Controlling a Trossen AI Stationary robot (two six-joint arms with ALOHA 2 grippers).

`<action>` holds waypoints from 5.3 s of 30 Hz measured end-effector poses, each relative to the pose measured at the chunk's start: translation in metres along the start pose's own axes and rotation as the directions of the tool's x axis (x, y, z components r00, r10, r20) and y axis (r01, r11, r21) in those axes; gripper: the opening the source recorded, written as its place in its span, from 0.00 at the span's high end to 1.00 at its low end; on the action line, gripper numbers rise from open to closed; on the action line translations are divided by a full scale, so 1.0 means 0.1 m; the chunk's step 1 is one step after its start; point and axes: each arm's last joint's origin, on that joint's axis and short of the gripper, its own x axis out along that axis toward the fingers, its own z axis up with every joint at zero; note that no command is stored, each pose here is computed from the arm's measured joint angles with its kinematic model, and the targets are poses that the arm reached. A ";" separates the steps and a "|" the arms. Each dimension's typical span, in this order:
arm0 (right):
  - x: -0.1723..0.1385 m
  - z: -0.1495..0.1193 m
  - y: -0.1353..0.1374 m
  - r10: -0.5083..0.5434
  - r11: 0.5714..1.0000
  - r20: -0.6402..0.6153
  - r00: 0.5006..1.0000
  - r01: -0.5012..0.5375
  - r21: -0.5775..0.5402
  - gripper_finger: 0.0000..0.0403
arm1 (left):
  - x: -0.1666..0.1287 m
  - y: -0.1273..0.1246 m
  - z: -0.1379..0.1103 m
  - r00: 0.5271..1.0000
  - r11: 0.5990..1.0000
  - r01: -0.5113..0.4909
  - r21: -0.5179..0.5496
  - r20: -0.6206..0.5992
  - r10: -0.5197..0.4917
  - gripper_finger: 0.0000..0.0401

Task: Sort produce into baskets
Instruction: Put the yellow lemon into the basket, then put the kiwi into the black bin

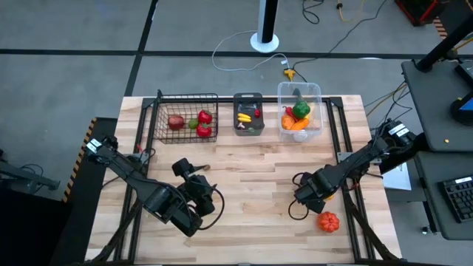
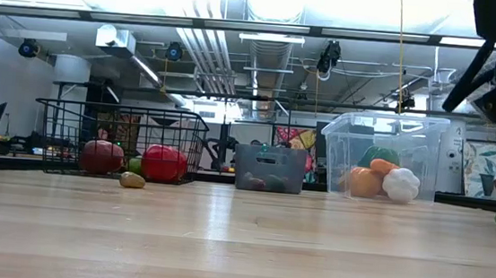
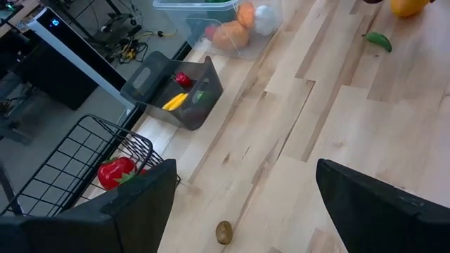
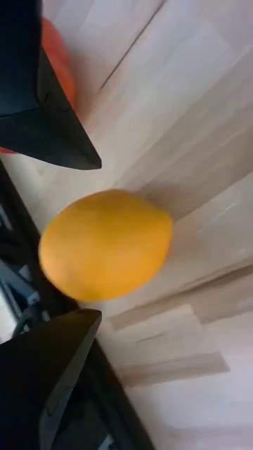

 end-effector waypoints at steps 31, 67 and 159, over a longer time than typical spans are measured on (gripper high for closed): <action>-0.44 -0.06 -0.01 0.020 0.997 0.124 0.992 -0.028 0.066 0.42 | 0.02 0.02 -0.04 1.000 0.999 -0.023 0.030 -0.007 0.023 0.20; -1.63 2.73 -0.44 0.225 0.970 0.963 -0.149 -0.061 -0.236 0.40 | -0.37 0.17 -0.36 0.878 0.989 0.050 -0.142 -0.465 -0.111 0.28; -1.41 0.63 0.04 0.452 0.890 0.891 -0.042 -0.049 -0.454 0.27 | 0.77 -0.65 -0.46 0.974 0.971 0.178 0.158 -0.167 -0.151 0.30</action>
